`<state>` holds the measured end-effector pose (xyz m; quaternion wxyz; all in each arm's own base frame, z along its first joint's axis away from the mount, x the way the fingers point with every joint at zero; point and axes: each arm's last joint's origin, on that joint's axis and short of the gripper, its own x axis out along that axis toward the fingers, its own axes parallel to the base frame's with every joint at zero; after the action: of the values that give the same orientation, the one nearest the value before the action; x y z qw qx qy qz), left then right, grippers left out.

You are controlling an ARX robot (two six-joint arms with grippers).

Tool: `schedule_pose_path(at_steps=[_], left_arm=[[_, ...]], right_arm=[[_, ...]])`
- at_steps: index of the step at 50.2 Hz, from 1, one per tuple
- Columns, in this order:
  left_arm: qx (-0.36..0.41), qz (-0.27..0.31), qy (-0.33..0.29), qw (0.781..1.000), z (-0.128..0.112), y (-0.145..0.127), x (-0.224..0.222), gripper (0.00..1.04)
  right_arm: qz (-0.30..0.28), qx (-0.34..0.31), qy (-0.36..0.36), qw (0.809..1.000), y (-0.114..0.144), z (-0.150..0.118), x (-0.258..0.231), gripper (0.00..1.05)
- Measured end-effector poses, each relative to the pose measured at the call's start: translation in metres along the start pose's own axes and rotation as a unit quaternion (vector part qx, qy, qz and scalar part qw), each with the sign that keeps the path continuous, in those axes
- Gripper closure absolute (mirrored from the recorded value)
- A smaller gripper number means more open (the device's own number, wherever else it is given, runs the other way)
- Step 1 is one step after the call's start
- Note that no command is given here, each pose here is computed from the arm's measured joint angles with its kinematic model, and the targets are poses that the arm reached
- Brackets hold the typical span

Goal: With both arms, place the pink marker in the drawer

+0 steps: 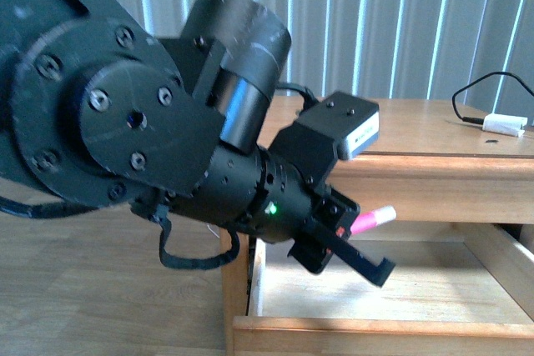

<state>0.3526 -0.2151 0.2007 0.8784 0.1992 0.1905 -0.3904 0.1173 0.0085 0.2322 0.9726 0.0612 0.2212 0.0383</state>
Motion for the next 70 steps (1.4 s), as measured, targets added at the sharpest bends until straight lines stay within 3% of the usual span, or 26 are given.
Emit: schedule_pose_path(at_steps=[13,20,21,27,40,54,63,70], left_arm=[[-0.003,0.021,0.026,0.999,-0.01,-0.001,0.025,0.9],[-0.008,0.037,0.029,0.999,-0.01,0.0,0.028,0.67],[-0.01,0.043,0.027,0.999,-0.01,0.001,0.028,0.6],[-0.009,0.066,0.015,0.998,-0.006,0.003,0.024,0.44],[-0.04,0.194,-0.047,0.979,0.012,0.015,-0.022,0.05],[-0.062,0.294,-0.143,0.943,0.018,0.012,-0.113,0.06],[-0.093,0.341,-0.179,0.918,0.004,0.0,-0.183,0.06],[-0.143,0.385,-0.179,0.894,-0.025,-0.019,-0.234,0.06]], right_arm=[[0.0,0.0,0.0,1.0,0.0,0.0,0.0,0.09],[0.0,0.0,0.0,1.0,0.0,0.0,0.0,0.09],[0.0,0.0,0.0,1.0,0.0,0.0,0.0,0.09],[0.0,0.0,0.0,1.0,0.0,0.0,0.0,0.09],[0.0,0.0,0.0,1.0,0.0,0.0,0.0,0.09],[0.0,0.0,0.0,1.0,0.0,0.0,0.0,0.09],[0.0,0.0,0.0,1.0,0.0,0.0,0.0,0.09],[0.0,0.0,0.0,1.0,0.0,0.0,0.0,0.09]])
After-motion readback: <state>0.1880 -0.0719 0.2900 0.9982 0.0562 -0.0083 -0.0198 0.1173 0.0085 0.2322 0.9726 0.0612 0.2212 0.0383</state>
